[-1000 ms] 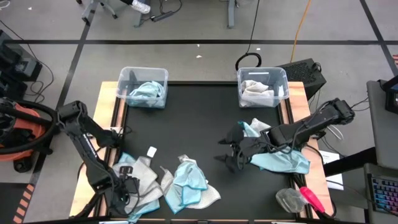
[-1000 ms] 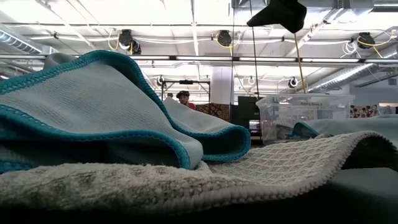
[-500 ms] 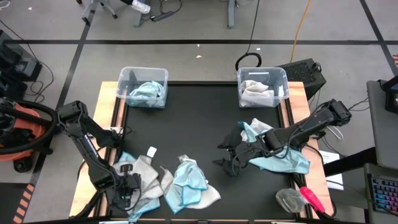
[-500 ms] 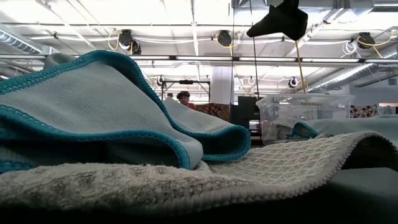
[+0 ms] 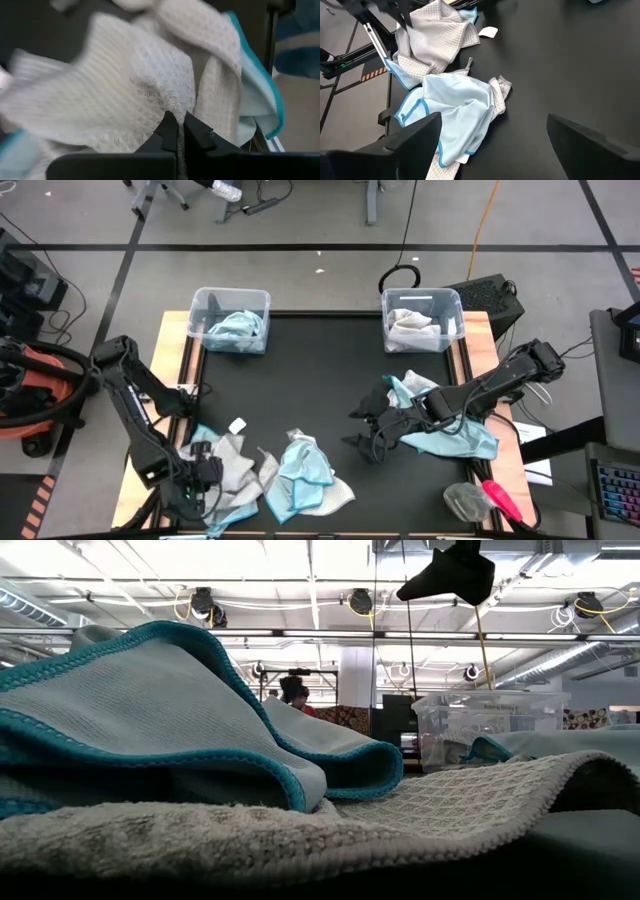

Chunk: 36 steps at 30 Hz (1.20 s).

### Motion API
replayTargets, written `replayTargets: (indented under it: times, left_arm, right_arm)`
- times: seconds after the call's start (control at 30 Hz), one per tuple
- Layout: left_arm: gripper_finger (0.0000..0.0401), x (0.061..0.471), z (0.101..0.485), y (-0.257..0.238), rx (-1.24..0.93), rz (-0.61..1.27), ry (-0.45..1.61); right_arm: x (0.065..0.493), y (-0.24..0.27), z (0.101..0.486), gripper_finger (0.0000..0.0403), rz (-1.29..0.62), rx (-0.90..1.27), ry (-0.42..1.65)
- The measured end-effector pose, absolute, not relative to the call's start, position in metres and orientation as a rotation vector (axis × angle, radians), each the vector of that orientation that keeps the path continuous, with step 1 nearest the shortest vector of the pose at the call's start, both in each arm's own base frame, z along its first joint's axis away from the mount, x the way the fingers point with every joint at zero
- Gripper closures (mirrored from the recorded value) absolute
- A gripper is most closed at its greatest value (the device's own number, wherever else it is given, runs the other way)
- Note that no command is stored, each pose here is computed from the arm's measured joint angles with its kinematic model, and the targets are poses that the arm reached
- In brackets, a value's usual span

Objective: Sort microfiber towel by color & place in baskets
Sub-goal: Put the gray towel into the right transparent bin

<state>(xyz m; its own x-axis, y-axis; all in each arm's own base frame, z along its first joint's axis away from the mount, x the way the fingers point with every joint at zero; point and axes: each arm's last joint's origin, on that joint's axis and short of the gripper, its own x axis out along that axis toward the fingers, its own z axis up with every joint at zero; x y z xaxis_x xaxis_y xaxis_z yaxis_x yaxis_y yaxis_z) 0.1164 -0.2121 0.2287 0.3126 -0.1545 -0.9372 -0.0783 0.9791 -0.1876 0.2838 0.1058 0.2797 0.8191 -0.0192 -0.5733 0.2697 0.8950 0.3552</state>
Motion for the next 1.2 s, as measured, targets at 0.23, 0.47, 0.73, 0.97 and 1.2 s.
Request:
replayTargets:
  times: [0.23, 0.47, 0.73, 0.97, 1.2]
  left_arm:
    - [0.0395, 0.112, 0.295, -0.189, -0.13, 0.069, 1.047]
    - [0.0395, 0.108, 0.355, -0.162, -0.028, 0.204, 0.816]
    - [0.0395, 0.117, 0.398, -0.135, 0.123, 0.288, 0.642]
    - [0.0395, 0.131, 0.431, -0.1, 0.258, 0.442, 0.54]
    - [0.0395, 0.129, 0.463, -0.056, 0.346, 0.637, 0.503]
  right_arm:
    - [0.284, 0.106, 0.28, 0.0051, -0.16, 0.441, 0.591]
    - [0.285, 0.106, 0.281, 0.0051, -0.159, 0.449, 0.577]
    - [0.286, 0.106, 0.282, 0.0051, -0.155, 0.45, 0.562]
    - [0.286, 0.106, 0.282, 0.0051, -0.146, 0.417, 0.564]
    - [0.285, 0.105, 0.281, 0.0051, -0.142, 0.37, 0.583]
